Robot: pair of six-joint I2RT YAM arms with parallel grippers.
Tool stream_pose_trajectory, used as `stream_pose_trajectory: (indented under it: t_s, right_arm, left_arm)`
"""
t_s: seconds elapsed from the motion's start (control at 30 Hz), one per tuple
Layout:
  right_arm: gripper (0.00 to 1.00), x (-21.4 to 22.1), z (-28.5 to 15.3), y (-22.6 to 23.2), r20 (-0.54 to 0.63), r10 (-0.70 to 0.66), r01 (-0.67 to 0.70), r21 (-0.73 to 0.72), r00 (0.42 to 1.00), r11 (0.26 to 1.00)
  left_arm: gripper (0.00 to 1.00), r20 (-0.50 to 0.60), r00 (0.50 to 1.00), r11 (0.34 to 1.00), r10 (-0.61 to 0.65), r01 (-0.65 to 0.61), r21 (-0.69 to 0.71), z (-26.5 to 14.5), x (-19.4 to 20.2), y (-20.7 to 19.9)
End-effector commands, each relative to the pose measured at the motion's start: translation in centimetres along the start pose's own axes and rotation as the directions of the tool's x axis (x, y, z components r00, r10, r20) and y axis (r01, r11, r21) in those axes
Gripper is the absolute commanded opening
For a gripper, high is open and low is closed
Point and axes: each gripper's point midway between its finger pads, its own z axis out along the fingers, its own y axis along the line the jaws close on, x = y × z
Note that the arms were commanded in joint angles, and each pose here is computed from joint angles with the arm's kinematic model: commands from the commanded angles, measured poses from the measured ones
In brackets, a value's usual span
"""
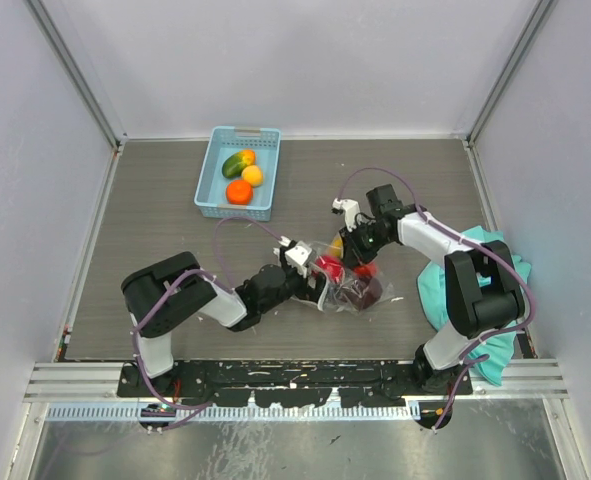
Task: Open the zip-top bag and remove the fake food
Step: Pick up the fake fruit from the zipper food storage bag.
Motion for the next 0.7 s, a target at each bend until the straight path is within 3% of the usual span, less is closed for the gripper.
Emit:
stream_pose_trajectory:
  t_s: [0.0,0.37,0.43,0.57,0.67]
  right_arm:
    - [0.05,-1.3,-0.3,2.9,0.025,-0.074,0.076,-0.118,0.997,0.99]
    - [0.04,-1.1,0.0,5.2,0.008,-0.104,0.103,-0.214,0.995,0.971]
    - [0.03,-1.1,0.0,4.8,0.003,-0.101,0.099,-0.192,0.995,0.976]
    - [0.04,-1.2,0.0,3.7,-0.005,-0.079,0.078,-0.128,0.997,0.989]
    - [0.05,-1.2,-0.1,3.0,-0.008,-0.075,0.074,-0.082,0.997,0.994]
  left_arm:
    - [0.98,0.079,0.996,0.999,0.045,-0.043,-0.024,1.0,-3.0,-0.6]
    - [1.0,0.027,0.998,0.995,0.06,-0.058,-0.085,1.7,-2.6,0.1]
    - [0.96,0.012,0.998,0.994,0.055,-0.054,-0.097,1.5,-2.3,0.3]
    - [0.73,-0.016,0.999,0.993,0.041,-0.042,-0.107,0.9,-2.0,0.4]
    - [0.48,-0.021,0.999,0.993,0.026,-0.028,-0.111,0.2,-2.3,0.5]
